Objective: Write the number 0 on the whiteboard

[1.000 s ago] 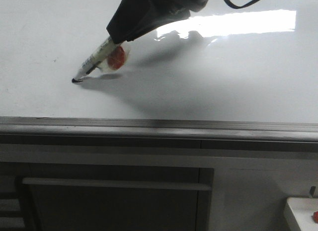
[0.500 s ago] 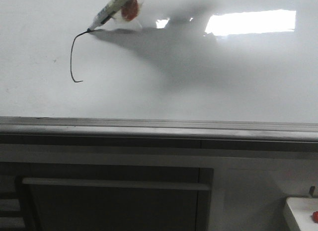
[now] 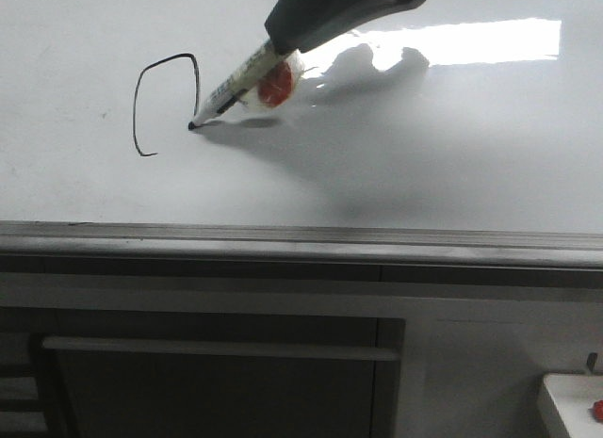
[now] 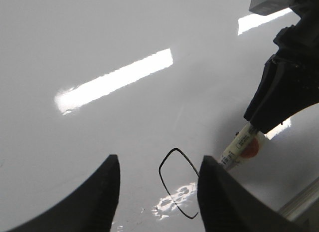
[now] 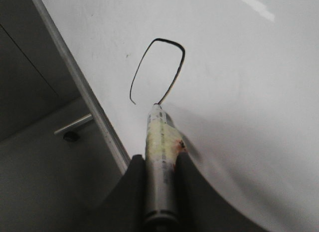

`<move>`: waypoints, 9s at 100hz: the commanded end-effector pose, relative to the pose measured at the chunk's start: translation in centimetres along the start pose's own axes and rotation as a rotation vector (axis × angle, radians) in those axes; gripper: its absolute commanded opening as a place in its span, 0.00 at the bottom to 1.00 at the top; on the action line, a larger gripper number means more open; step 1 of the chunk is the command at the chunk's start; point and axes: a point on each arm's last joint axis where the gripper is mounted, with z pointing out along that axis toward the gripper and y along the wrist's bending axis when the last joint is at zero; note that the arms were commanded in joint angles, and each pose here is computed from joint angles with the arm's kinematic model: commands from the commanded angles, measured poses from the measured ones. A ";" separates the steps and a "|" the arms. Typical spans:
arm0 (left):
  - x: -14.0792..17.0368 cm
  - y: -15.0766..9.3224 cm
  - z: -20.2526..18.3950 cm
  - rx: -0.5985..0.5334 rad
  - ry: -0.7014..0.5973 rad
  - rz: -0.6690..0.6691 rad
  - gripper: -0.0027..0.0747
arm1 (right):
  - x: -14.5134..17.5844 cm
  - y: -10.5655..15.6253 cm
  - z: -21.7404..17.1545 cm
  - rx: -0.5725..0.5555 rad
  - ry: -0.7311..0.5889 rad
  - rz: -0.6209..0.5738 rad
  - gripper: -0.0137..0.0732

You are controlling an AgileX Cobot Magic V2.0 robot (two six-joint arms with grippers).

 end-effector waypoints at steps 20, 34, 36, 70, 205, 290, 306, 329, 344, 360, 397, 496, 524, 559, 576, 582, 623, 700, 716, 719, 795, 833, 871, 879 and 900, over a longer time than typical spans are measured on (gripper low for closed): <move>-1.6 0.2 0.1 0.001 -0.097 -0.029 0.45 | -1.2 0.6 1.1 0.048 -0.062 -0.040 0.10; -1.6 0.2 0.1 0.001 -0.097 -0.029 0.45 | -1.8 1.0 1.4 0.037 -0.072 -0.056 0.10; -1.6 0.2 0.1 0.001 -0.097 -0.029 0.45 | -1.9 1.0 1.4 0.035 -0.073 -0.058 0.10; -1.3 0.0 0.1 0.020 -0.062 -0.025 0.43 | -2.0 3.9 -1.9 -0.097 -0.036 -0.204 0.10; 1.5 -7.4 8.0 0.495 0.204 0.098 0.41 | -1.7 8.6 -4.8 -0.251 0.011 -0.396 0.10; 1.6 -6.4 8.5 0.364 0.263 -0.180 0.01 | -2.4 7.1 -4.8 -0.147 -0.059 -0.369 0.92; 2.1 -4.5 8.9 0.244 0.290 -0.262 0.01 | -2.4 5.9 -4.9 -0.107 -0.058 -0.308 0.89; 3.6 -0.5 9.4 -0.057 0.335 -0.558 0.01 | -2.2 5.7 -5.0 -0.115 -0.035 -0.270 0.86; 4.7 0.6 10.1 -0.145 0.377 -0.627 0.01 | -2.2 5.7 -5.0 -0.115 -0.035 -0.269 0.86; 5.3 0.5 11.6 -0.150 0.421 -0.635 0.01 | -2.2 5.7 -5.0 -0.115 -0.035 -0.269 0.86; 6.6 0.5 12.9 -0.166 0.495 -0.647 0.01 | -2.2 5.7 -5.0 -0.118 -0.032 -0.261 0.86; 2.7 1.5 11.0 -0.149 0.334 -0.627 0.35 | -1.9 5.3 -5.6 -0.126 -0.004 -0.214 0.29; -2.8 2.3 5.6 -0.102 0.055 -0.492 0.01 | -2.1 5.4 -10.0 0.006 -0.183 -0.226 0.10; -3.8 1.1 -3.2 -0.084 -0.228 -0.122 0.01 | 6.2 6.9 -16.9 0.283 -0.510 -0.206 0.10; -1.6 0.4 -5.0 -0.091 -0.257 -0.122 0.01 | 11.9 8.0 -17.7 0.297 -0.552 -0.212 0.10; -1.0 0.2 -5.3 -0.091 -0.258 -0.122 0.01 | 13.6 8.4 -18.0 0.301 -0.575 -0.217 0.10; -0.7 0.0 -5.5 -0.092 -0.264 -0.122 0.01 | 16.9 9.2 -18.7 0.316 -0.666 -0.234 0.10; 3.0 0.6 -6.2 -0.344 -0.142 -0.173 0.01 | 16.9 9.2 -18.7 0.316 -0.666 -0.234 0.10; 5.2 0.7 -6.7 -0.492 -0.104 -0.197 0.01 | 16.9 9.2 -18.7 0.316 -0.666 -0.234 0.10; 5.5 0.7 -6.8 -0.506 -0.099 -0.199 0.01 | 16.9 9.2 -18.7 0.316 -0.666 -0.234 0.10; 9.6 -0.3 -7.1 -0.471 0.327 -0.226 0.01 | 16.9 9.2 -18.7 0.316 -0.666 -0.234 0.10; 9.6 -0.3 -7.1 -0.471 0.327 -0.226 0.01 | 16.9 9.2 -18.7 0.316 -0.666 -0.234 0.10; 9.6 -0.3 -7.1 -0.471 0.326 -0.227 0.01 | 16.7 8.9 -18.9 0.342 -0.691 -0.189 0.10; 9.6 -0.3 -7.1 -0.471 0.326 -0.227 0.01 | 16.7 8.6 -19.0 0.352 -0.707 -0.095 0.10; 9.6 -0.3 -7.1 -0.471 0.326 -0.227 0.01 | 16.9 7.7 -19.3 0.446 -0.722 0.080 0.10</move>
